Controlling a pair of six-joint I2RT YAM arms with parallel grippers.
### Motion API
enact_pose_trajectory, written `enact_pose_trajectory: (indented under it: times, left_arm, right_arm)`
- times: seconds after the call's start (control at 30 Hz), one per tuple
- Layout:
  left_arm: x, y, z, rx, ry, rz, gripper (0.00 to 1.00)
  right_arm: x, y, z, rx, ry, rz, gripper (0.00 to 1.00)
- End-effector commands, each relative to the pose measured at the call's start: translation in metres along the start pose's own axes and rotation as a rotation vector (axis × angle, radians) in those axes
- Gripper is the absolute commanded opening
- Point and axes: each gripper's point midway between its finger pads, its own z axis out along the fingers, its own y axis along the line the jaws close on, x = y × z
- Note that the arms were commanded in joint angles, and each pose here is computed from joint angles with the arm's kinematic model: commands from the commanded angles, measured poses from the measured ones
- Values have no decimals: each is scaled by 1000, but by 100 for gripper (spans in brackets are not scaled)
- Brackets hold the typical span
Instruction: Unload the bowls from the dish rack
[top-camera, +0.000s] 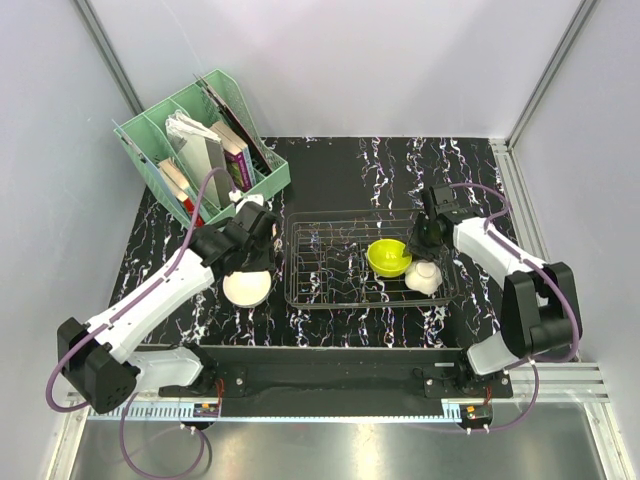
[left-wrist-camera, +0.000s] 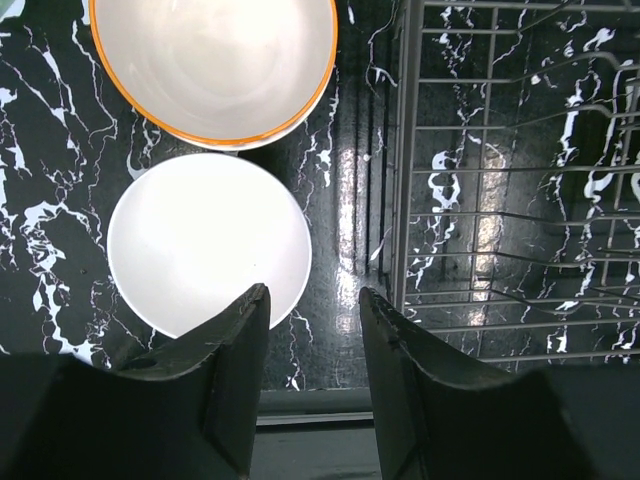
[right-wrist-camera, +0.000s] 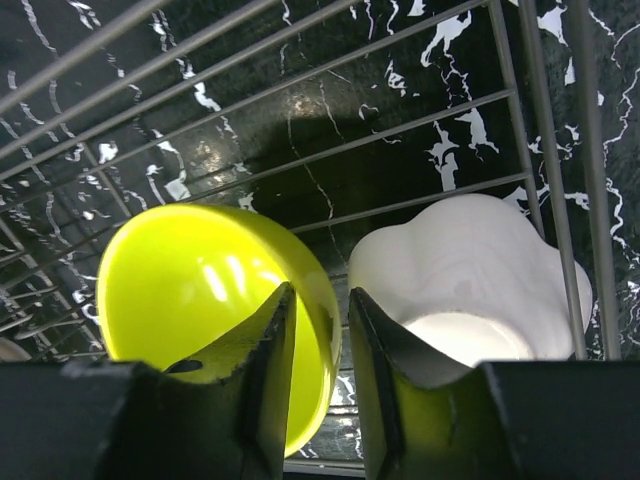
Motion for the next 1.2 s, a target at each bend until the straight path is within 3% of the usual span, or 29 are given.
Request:
enact_pose_trajectory:
  times: [0.0, 0.07, 0.13, 0.2, 0.47, 0.63, 0.73, 0.83, 0.93, 1.17]
  left_arm:
    - [-5, 2, 1, -11, -33, -1, 45]
    - [-4, 3, 2, -14, -31, 1, 45]
    - [-3, 4, 3, -17, -29, 0, 45]
    - [-3, 4, 3, -18, -28, -1, 45]
    - [1, 5, 5, -23, -21, -5, 45]
    - [3, 7, 7, -29, -16, -2, 45]
    - [3, 8, 7, -30, -21, 1, 45]
    - [4, 10, 6, -34, -22, 4, 45]
    - [4, 10, 6, -34, -25, 1, 45]
    - [8, 12, 7, -35, -17, 2, 45]
  right_arm:
    - [-6, 5, 5, -8, -5, -38, 38]
    - [-4, 4, 8, 1, 6, -45, 37]
    - [-3, 3, 10, 6, 12, -49, 17]
    - [-5, 5, 5, -5, -8, -48, 12]
    - [-29, 28, -31, -97, -121, -61, 2]
    - [-50, 42, -81, -149, -238, -58, 0]
    - [-74, 39, -129, -128, -377, -58, 0]
    - [-106, 17, -182, -4, -575, -47, 0]
    - [-126, -8, -214, 101, -665, -25, 0]
    - [-156, -105, -191, 240, -609, 198, 0]
